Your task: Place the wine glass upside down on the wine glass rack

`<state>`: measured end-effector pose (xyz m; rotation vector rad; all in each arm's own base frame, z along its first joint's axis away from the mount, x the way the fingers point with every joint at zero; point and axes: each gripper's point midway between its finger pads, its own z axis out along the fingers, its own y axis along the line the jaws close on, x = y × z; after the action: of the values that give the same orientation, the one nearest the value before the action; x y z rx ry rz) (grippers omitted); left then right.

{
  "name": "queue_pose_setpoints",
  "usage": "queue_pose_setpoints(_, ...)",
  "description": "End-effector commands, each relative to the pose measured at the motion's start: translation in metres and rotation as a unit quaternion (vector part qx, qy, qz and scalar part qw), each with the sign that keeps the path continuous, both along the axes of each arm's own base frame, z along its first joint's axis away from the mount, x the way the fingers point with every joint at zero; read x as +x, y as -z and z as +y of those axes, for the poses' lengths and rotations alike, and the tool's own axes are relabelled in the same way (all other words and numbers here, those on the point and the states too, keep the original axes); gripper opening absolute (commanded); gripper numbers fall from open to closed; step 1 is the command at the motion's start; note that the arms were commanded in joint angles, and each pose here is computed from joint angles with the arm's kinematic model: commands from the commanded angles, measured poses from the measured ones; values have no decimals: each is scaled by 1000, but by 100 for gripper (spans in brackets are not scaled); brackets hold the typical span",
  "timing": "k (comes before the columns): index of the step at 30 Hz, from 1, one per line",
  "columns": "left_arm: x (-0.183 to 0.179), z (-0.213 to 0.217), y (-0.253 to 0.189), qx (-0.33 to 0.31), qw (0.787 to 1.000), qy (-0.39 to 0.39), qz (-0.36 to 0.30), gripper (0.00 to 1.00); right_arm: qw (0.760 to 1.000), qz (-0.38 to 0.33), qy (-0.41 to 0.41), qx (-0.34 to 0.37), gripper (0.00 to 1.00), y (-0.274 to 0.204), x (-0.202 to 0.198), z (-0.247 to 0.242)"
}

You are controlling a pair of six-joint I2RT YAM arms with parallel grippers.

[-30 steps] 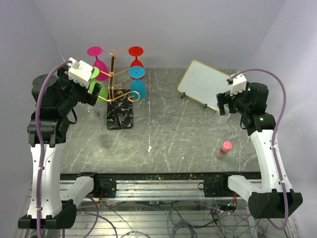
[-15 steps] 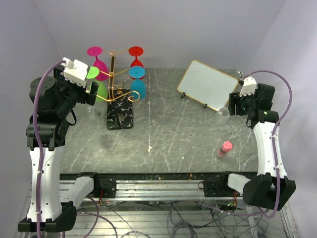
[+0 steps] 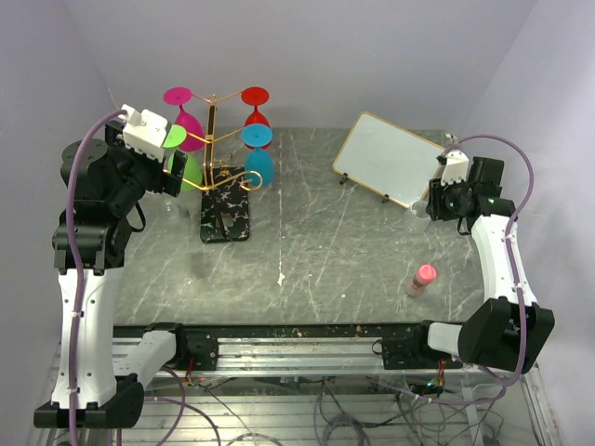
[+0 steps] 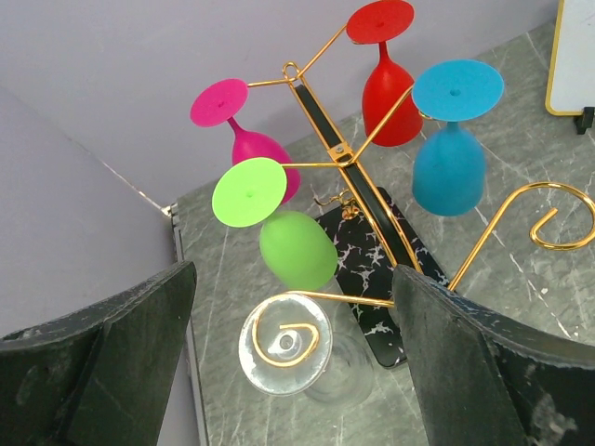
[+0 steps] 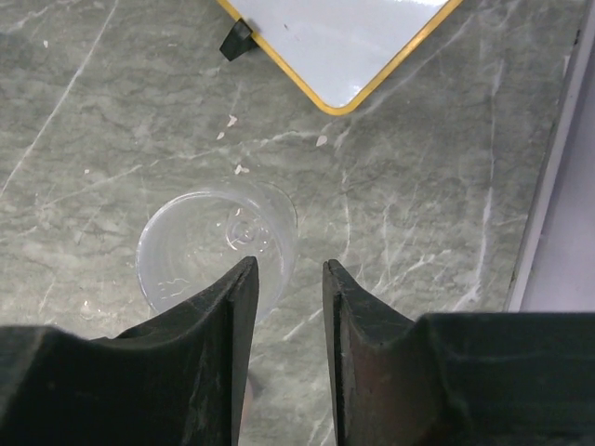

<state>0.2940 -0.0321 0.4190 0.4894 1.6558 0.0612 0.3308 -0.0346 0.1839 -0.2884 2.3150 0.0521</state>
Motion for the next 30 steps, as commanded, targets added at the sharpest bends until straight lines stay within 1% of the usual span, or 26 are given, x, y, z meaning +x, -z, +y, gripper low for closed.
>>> queue_pose_setpoints(1, 1, 0, 0, -4, 1000, 2, -1, 96, 1000, 14, -10, 4, 32, 7, 1, 1)
queue_pose_setpoints(4, 1, 0, 1, -2, 1000, 1, -1, 96, 1000, 21, -13, 5, 30, 11, 4, 3)
queue_pose_setpoints(7, 0, 0, 0, -2, 1000, 2, -2, 96, 999, 29, -18, 6, 25, 14, 6, 5)
queue_pose_setpoints(10, 1, -1, 0, -1, 1000, 4, -2, 96, 999, 34, -22, 3, 18, 15, 7, 7)
queue_pose_setpoints(15, 3, -1, 2, -3, 1000, 4, 0, 96, 999, 21, -25, -2, 2, 4, 9, 7)
queue_pose_setpoints(16, 3, 0, 1, -3, 1000, 2, -1, 96, 1000, 17, -26, -3, 0, 1, 9, 7)
queue_pose_setpoints(18, 4, 1, 2, -4, 1000, -2, 0, 97, 999, 7, -37, -2, 0, -8, 10, 10)
queue_pose_setpoints(21, 5, 1, 2, -27, 1000, -11, 2, 100, 995, -13, -94, 18, 0, -22, 7, 28)
queue_pose_setpoints(23, 4, -2, 2, -36, 999, -8, 5, 99, 989, -28, -141, 38, 0, -32, 2, 46)
queue_pose_setpoints(25, 2, -3, -1, -51, 999, -8, 4, 99, 981, -42, -182, 53, 0, -44, -3, 63)
queue_pose_setpoints(28, 0, -8, -8, -55, 998, 4, -6, 99, 967, -65, -235, 73, 0, -64, -9, 84)
queue_pose_setpoints(30, -3, -9, -15, -62, 998, 6, -13, 99, 954, -82, -273, 95, 0, -79, -15, 99)
